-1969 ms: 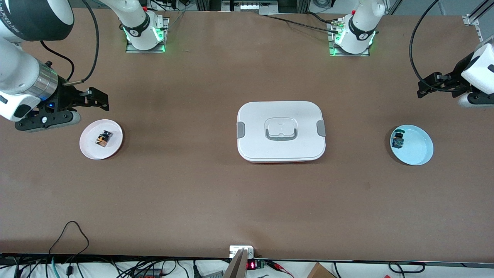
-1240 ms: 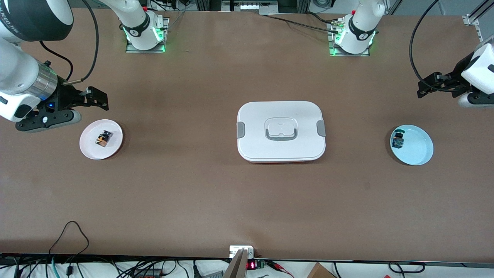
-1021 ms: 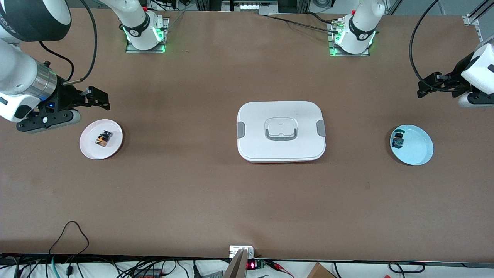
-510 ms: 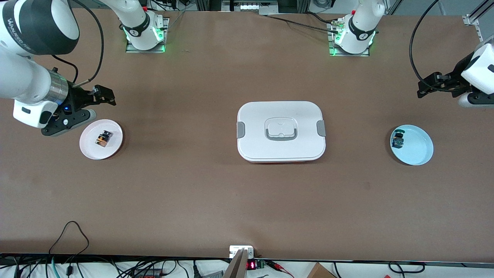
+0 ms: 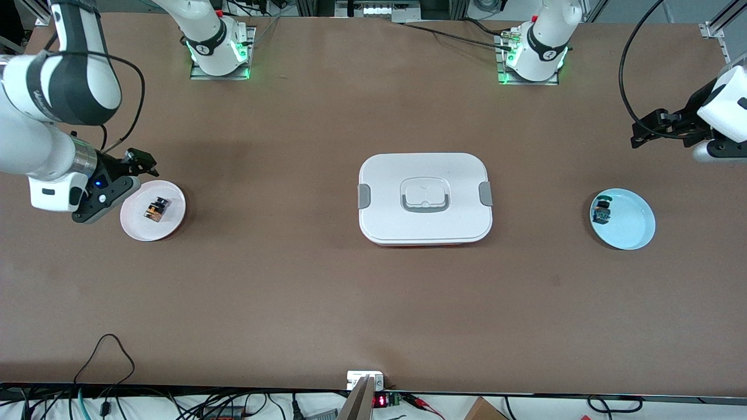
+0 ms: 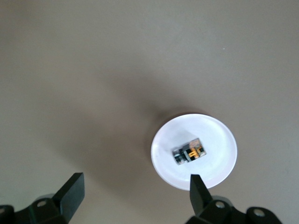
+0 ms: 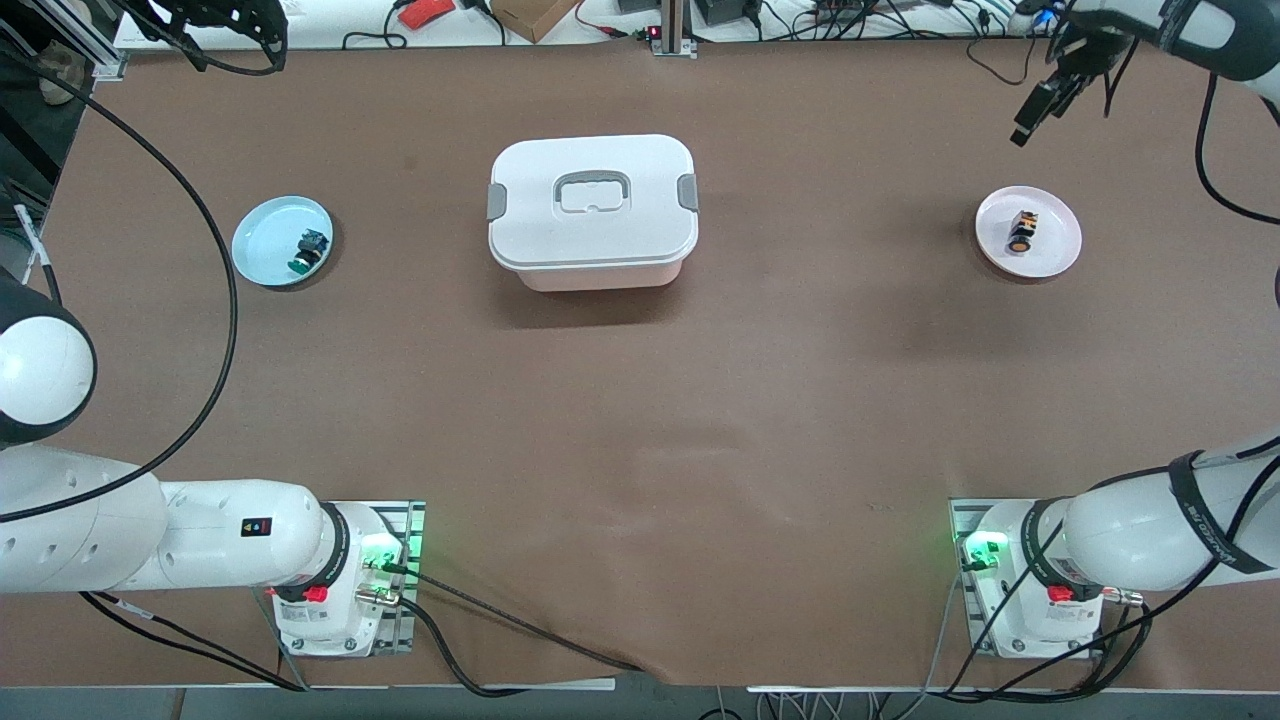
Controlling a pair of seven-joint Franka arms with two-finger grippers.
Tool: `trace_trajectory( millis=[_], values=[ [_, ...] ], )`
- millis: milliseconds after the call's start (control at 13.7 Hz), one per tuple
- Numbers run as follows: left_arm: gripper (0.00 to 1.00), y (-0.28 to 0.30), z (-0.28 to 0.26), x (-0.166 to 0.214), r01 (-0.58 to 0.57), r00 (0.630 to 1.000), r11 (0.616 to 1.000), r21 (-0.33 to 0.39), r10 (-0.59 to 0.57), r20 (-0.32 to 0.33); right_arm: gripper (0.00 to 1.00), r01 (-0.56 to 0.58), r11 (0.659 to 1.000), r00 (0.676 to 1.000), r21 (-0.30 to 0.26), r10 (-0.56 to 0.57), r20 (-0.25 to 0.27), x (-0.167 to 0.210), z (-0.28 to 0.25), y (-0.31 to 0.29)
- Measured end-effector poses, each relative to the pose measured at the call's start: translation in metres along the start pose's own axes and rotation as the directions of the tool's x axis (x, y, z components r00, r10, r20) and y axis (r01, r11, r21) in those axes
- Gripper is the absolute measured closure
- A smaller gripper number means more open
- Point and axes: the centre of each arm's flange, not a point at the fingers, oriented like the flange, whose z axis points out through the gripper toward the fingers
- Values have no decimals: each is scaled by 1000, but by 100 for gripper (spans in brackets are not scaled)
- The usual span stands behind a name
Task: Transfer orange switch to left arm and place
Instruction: 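Lower the right gripper onto the orange switch on the white plate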
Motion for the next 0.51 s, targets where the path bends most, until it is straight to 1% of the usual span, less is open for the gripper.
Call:
trace_trajectory(
  millis=[219, 365, 510],
  values=[
    [0, 0, 0, 0, 0, 1000, 1000, 0, 0, 0, 0, 78, 996, 996, -37, -79, -37, -35, 64, 31],
    [0, 0, 0, 0, 0, 1000, 1000, 0, 0, 0, 0, 109, 992, 992, -58, -112, -50, -60, 106, 47],
    [0, 0, 0, 0, 0, 1000, 1000, 0, 0, 0, 0, 158, 984, 985, -76, -162, -52, -73, 139, 56]
  ],
)
